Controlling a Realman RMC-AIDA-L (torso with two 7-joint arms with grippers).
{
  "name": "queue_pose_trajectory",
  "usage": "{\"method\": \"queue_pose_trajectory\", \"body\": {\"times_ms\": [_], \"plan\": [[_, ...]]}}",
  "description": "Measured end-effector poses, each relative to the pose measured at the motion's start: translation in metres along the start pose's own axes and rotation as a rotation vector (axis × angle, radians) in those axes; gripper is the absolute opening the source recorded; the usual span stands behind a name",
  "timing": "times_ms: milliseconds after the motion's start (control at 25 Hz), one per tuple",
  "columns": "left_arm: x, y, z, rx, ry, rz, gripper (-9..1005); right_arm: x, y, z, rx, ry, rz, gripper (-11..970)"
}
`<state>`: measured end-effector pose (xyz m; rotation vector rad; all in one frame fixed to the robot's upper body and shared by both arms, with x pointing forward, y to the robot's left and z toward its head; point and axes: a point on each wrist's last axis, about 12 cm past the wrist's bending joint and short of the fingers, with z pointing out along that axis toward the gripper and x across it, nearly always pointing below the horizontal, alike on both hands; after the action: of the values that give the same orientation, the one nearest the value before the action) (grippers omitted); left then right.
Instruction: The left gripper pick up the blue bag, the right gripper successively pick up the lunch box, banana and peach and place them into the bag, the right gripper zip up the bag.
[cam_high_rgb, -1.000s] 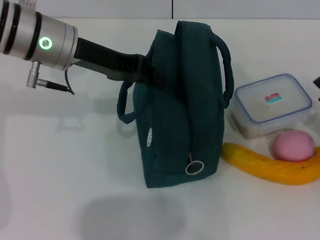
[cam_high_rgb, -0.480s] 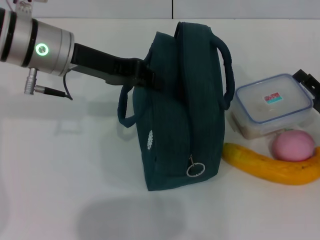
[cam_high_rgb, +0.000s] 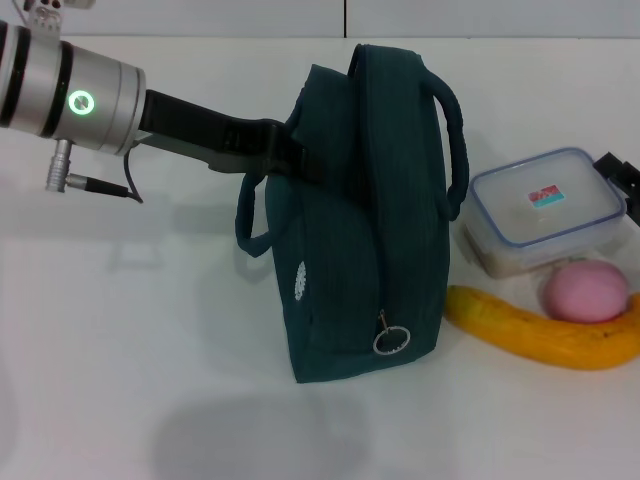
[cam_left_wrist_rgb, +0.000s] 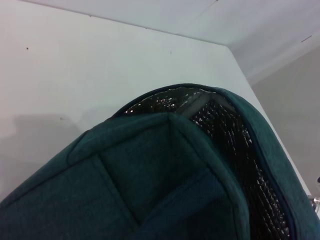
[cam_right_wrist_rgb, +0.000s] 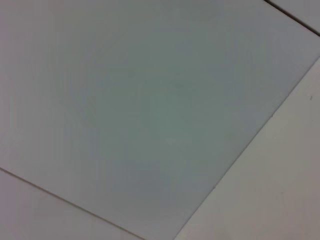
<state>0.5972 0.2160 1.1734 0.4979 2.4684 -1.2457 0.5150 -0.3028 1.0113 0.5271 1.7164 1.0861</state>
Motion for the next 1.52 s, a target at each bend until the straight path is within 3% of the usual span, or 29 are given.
{"method": "queue_pose_trajectory", "body": {"times_ms": [400, 520, 960, 1160, 1320, 1520], "plan": [[0.0005, 0.0004, -0.0001, 0.0, 0.0, -0.002, 55, -0.0008, 0.0006, 0.003, 0.004, -0.007, 0.01, 296], [0.0005, 0.0005, -0.0001, -0.001, -0.001, -0.002, 55, 0.0011, 0.0014, 0.004, 0.003, -0.007, 0.064, 214], [-0.0013, -0.0012, 0.001, 0.001, 0.0, 0.004, 55, 0.0027, 0.0017, 0.0046, 0.003, -0.005, 0.345, 105], [-0.0019, -0.0016, 0.0012, 0.001, -0.001, 0.005, 55, 0.0041, 0.0019, 0.0046, 0.002, -0.003, 0.456, 103], [-0.0022, -0.0017, 0.0012, 0.002, -0.004, 0.007, 55, 0.0056, 0.0029, 0.0046, -0.004, 0.0, 0.623, 102], [-0.002, -0.0023, 0.0007, 0.016, -0.015, 0.015, 55, 0.0, 0.0042, -0.0009, -0.05, -0.043, 0.753, 100]]}}
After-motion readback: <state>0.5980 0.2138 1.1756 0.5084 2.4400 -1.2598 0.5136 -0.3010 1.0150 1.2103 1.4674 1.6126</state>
